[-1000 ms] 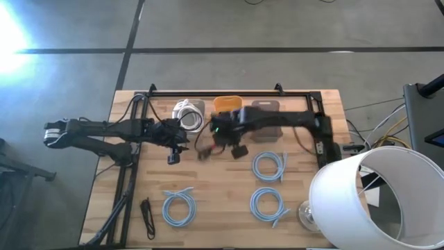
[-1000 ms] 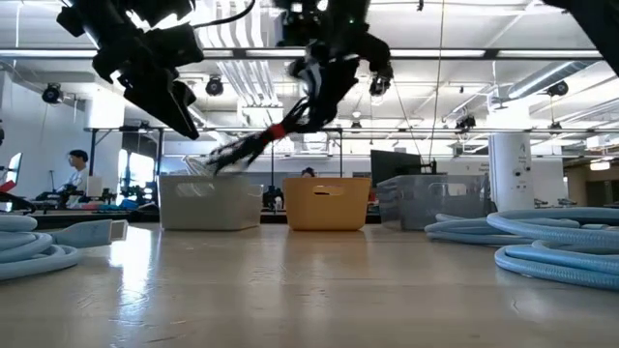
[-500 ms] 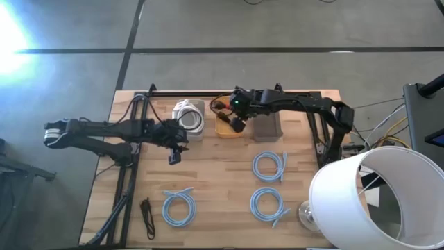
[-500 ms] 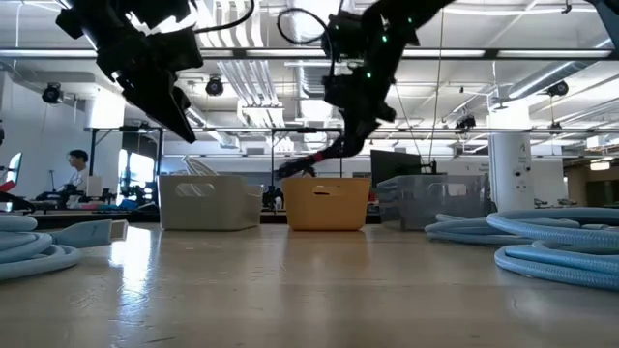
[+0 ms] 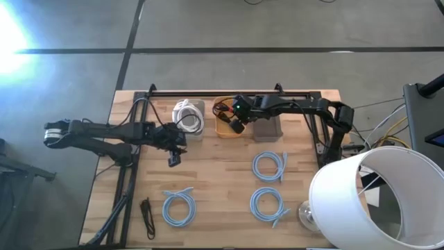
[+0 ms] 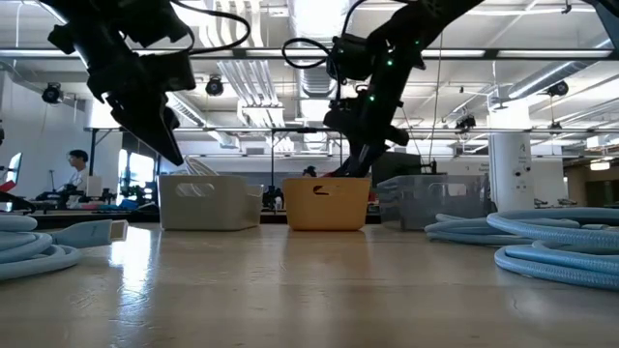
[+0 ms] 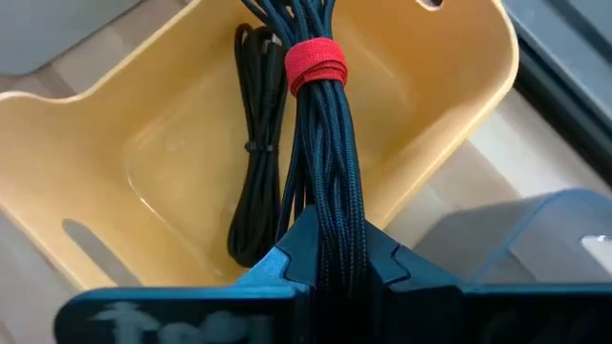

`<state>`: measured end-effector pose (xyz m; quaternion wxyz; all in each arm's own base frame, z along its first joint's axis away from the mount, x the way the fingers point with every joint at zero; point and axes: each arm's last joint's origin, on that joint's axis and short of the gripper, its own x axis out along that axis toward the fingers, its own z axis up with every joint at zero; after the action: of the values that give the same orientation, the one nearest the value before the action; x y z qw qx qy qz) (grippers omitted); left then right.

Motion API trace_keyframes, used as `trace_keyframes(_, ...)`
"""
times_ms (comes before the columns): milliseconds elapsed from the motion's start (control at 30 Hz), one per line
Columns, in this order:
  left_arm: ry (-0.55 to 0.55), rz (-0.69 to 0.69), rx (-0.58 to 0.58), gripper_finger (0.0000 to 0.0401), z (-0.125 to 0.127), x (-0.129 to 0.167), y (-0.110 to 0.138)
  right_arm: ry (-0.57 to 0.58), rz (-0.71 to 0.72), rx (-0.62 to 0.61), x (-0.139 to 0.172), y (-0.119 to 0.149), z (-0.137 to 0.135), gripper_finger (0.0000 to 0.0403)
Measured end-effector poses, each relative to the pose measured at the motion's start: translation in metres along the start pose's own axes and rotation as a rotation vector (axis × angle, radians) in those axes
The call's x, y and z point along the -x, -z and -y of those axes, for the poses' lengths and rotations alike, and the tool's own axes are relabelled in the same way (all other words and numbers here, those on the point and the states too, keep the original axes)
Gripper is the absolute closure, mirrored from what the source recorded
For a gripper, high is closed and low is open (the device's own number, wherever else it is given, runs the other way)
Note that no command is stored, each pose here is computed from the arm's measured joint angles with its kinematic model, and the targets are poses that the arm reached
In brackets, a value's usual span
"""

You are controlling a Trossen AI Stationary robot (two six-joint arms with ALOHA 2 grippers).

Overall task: Sort HDMI cables
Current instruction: Put the right black HDMI cable into the yellow bin

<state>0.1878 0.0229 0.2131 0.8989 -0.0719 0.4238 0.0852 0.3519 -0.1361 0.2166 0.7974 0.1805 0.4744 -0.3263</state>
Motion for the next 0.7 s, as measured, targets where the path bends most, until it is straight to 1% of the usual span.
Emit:
trace_keyframes(100,0.001,0.006,-0.001,0.0252,0.0001,0.0000,-0.0005,0.000,-0.001,-0.032,0.0000,0.0007,-0.0005,0.0379)
trace_keyframes(300,0.002,0.011,-0.006,0.0252,0.0001,0.0000,-0.0011,-0.006,0.007,-0.025,0.0006,0.0008,-0.0033,0.0372)
trace_keyframes(533,0.002,0.012,-0.066,0.0252,0.0002,0.0000,-0.0012,-0.018,0.036,-0.028,0.0008,-0.0016,-0.0055,0.0331)
trace_keyframes(700,0.012,0.012,-0.081,0.0252,0.0005,0.0000,-0.0012,-0.040,0.078,-0.033,0.0016,-0.0049,-0.0094,0.0302)
